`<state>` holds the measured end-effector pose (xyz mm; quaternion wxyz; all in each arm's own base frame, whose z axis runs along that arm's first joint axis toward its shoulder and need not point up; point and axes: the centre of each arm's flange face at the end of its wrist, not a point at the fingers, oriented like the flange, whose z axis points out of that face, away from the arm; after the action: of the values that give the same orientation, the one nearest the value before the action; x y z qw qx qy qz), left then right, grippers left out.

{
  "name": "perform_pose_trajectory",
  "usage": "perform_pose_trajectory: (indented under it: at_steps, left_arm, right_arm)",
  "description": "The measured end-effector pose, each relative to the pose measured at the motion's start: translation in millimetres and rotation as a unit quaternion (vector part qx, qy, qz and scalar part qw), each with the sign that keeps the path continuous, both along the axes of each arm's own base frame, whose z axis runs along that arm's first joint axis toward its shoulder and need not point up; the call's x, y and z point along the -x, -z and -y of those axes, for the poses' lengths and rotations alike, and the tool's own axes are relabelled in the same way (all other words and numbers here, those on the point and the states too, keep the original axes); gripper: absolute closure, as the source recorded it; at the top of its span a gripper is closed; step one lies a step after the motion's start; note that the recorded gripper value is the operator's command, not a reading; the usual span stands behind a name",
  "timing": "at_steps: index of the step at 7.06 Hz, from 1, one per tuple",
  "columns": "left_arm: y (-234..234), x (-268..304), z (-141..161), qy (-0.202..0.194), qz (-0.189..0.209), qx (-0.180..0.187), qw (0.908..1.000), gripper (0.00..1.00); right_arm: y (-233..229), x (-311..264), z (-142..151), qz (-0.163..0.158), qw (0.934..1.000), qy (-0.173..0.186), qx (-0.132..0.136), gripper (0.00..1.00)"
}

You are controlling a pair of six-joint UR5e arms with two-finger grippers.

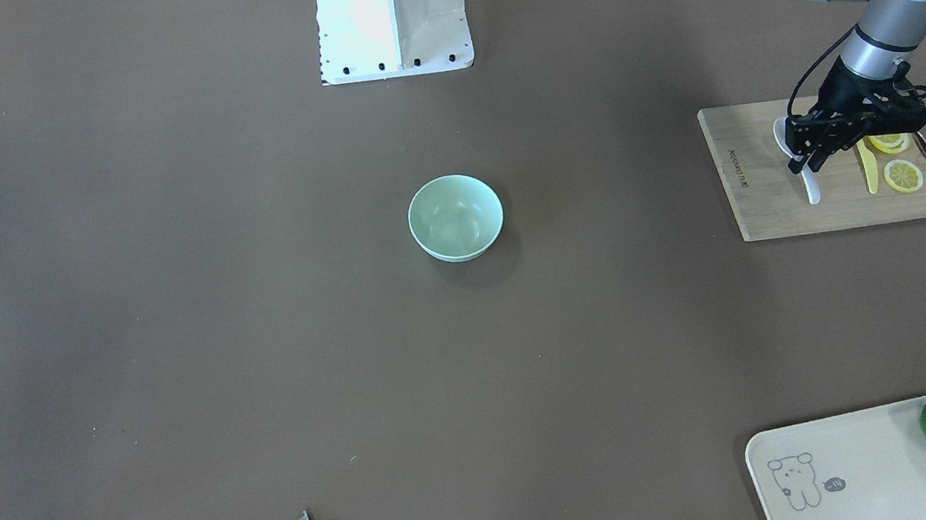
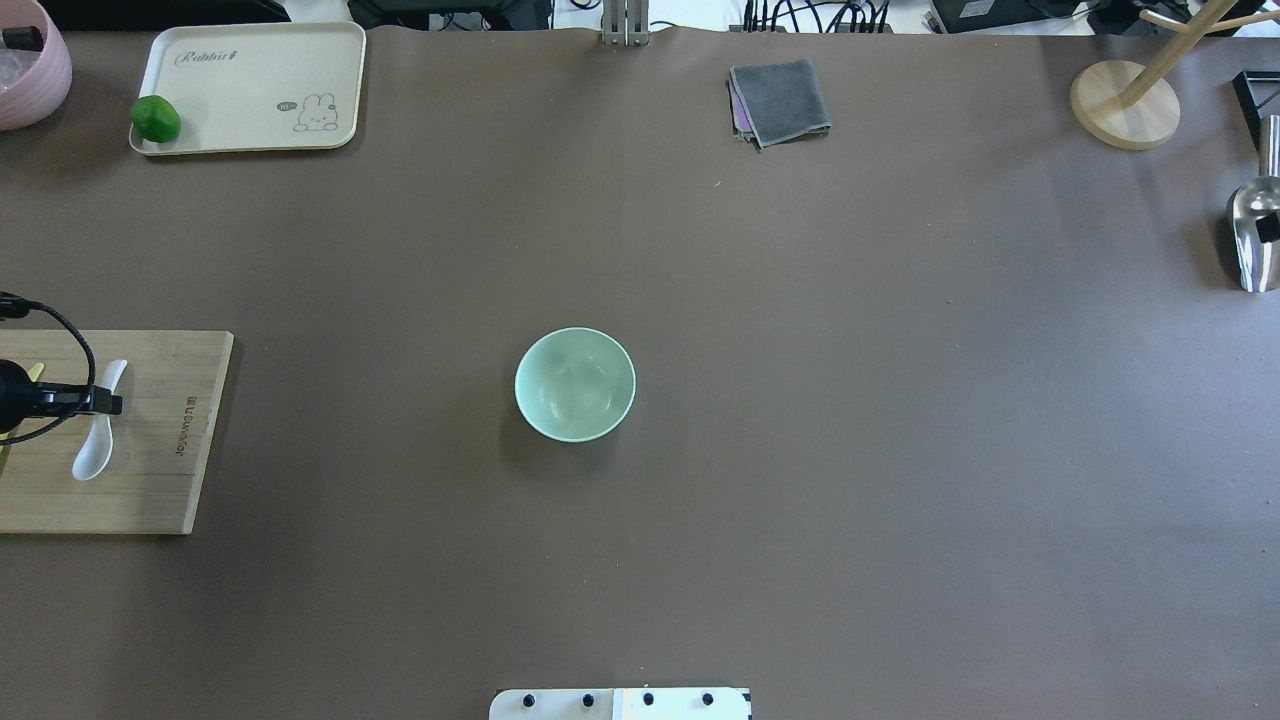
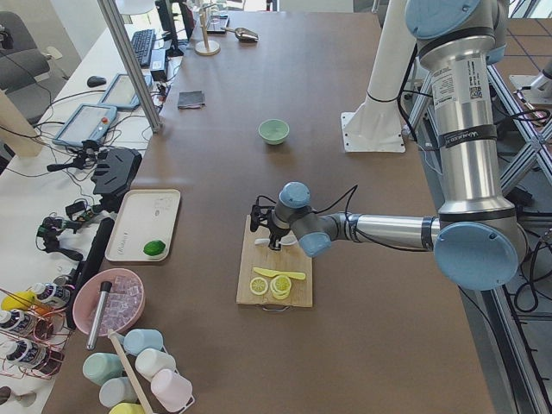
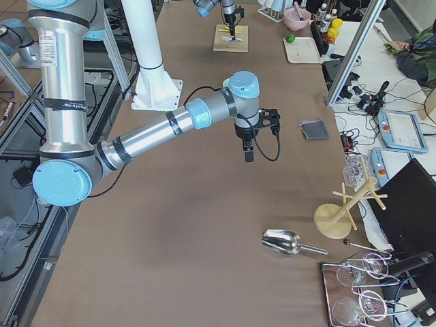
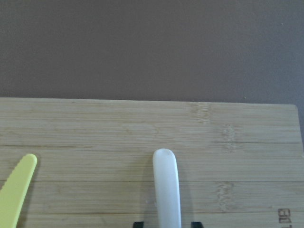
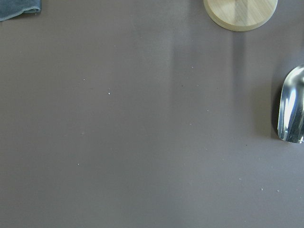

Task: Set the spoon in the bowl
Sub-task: 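Lower the left gripper onto the white spoon on the cutting board and grasp it, then lift the white spoon with the left gripper and carry it over the bowl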

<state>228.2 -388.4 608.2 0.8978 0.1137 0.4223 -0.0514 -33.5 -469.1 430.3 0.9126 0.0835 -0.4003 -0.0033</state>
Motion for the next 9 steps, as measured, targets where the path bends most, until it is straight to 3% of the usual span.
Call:
perform_pose_trajectory:
  at_steps: [2,4,7,9]
  left_arm:
    - [16,-6,6,0.001,-0.013,-0.006,0.9999,1.00]
    - [66,-28,29,0.024,-0.057,-0.004,0.9981,1.00]
    - [197,-108,83,0.100,-0.149,0.051,0.9824,1.00]
    - [307,-212,78,0.135,-0.164,0.085,0.9735,1.00]
  right_arm:
    - [-2,-1,-1,-0.001,1.0000,0.000,0.001,0.00]
    - [-6,-2,-4,-0.003,1.0000,-0.001,0.005,0.00]
    - [-17,-8,-12,-0.008,0.9998,-0.006,0.015,0.00]
    - [-30,-13,-20,-0.012,0.9995,-0.010,0.028,0.00]
